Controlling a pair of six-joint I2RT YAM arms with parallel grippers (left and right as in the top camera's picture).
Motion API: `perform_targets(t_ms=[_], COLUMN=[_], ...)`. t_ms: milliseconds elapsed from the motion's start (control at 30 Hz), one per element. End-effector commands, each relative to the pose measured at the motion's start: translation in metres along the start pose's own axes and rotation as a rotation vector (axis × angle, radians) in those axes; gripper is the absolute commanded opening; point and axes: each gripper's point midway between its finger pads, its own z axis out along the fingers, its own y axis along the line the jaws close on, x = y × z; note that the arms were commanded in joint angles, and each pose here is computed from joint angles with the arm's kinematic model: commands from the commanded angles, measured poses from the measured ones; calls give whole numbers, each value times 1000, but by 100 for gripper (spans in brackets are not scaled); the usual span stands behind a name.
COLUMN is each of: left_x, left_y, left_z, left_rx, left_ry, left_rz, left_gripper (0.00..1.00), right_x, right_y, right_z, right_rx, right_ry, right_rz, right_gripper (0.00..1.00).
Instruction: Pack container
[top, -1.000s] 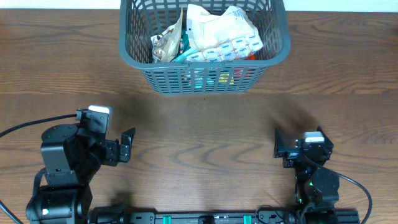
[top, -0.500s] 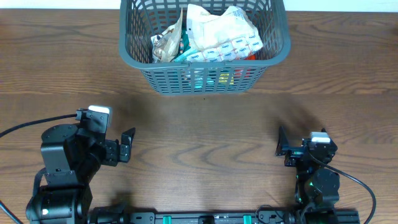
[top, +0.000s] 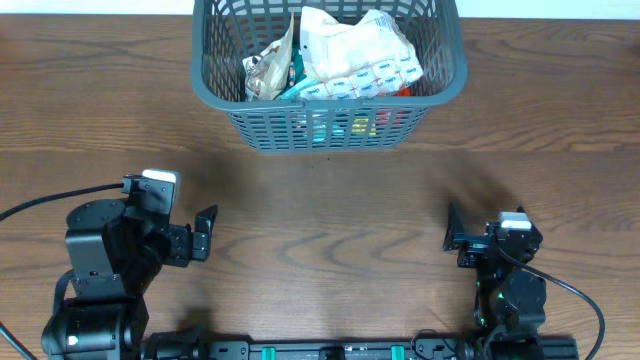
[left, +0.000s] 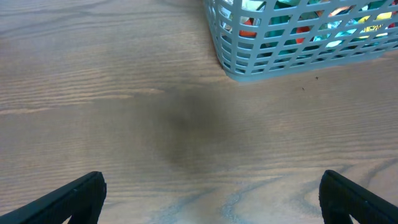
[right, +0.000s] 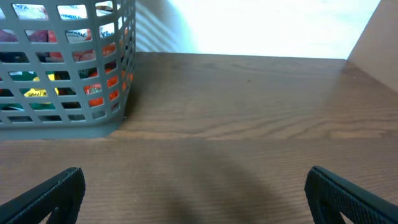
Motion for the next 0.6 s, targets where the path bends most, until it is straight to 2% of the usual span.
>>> perform_targets(t_ms=[0,167,367,567], left_x=[-2,7,14,30], left_y=[0,-4,-8,-4], left_z=[-1,-14,-26,-9], left_rx=[5,-5,-37,-98], left_ry=[-7,-20,-157,-285], left_rz=[-3,21,120,144], left_gripper=[99,99,99,99], right_x=[0,0,0,0], right_y=[-5,-5,-5,-5], right_z=[0,0,0,0], right_rx=[23,23,23,23], right_ry=[-6,-6,-6,-6], right_rz=[22,22,22,22], right_gripper=[99,99,99,99])
